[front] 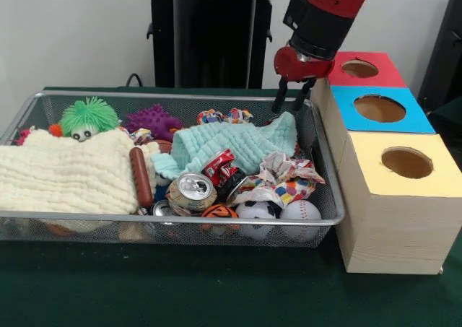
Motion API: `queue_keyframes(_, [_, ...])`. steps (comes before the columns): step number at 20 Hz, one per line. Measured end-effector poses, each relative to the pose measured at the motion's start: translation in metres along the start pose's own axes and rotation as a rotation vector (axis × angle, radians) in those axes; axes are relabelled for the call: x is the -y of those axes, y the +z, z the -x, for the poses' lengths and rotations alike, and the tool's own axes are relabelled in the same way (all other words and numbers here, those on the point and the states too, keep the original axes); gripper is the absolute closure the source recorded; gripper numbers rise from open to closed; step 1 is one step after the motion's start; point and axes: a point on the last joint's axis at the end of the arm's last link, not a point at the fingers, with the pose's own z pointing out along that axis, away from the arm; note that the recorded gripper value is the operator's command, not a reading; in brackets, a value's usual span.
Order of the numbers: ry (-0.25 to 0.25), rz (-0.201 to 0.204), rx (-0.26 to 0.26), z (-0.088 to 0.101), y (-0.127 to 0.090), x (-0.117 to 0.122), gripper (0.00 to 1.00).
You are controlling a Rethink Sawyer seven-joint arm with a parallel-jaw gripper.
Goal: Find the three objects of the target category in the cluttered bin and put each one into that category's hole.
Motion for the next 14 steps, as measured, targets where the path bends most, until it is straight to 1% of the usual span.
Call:
queue_keyframes(1, [0.008,0.010,0.002,0.000,0.000,0.001,0.00])
queue_keyframes(3, [0.050,0.056,0.006,-0.004,0.000,0.011,0.00])
queue_keyframes(5, [0.074,0.079,0.008,-0.007,0.001,0.018,0.00])
queue_keyframes(6, [0.121,0.115,0.011,-0.013,0.003,0.034,0.00])
queue_keyframes(9, [0.161,0.138,0.010,-0.021,0.005,0.049,0.00])
queue_keyframes(12, [0.192,0.153,0.005,-0.029,0.005,0.062,0.00])
queue_keyframes(14, [0.206,0.159,-0.008,-0.038,0.004,0.074,0.00])
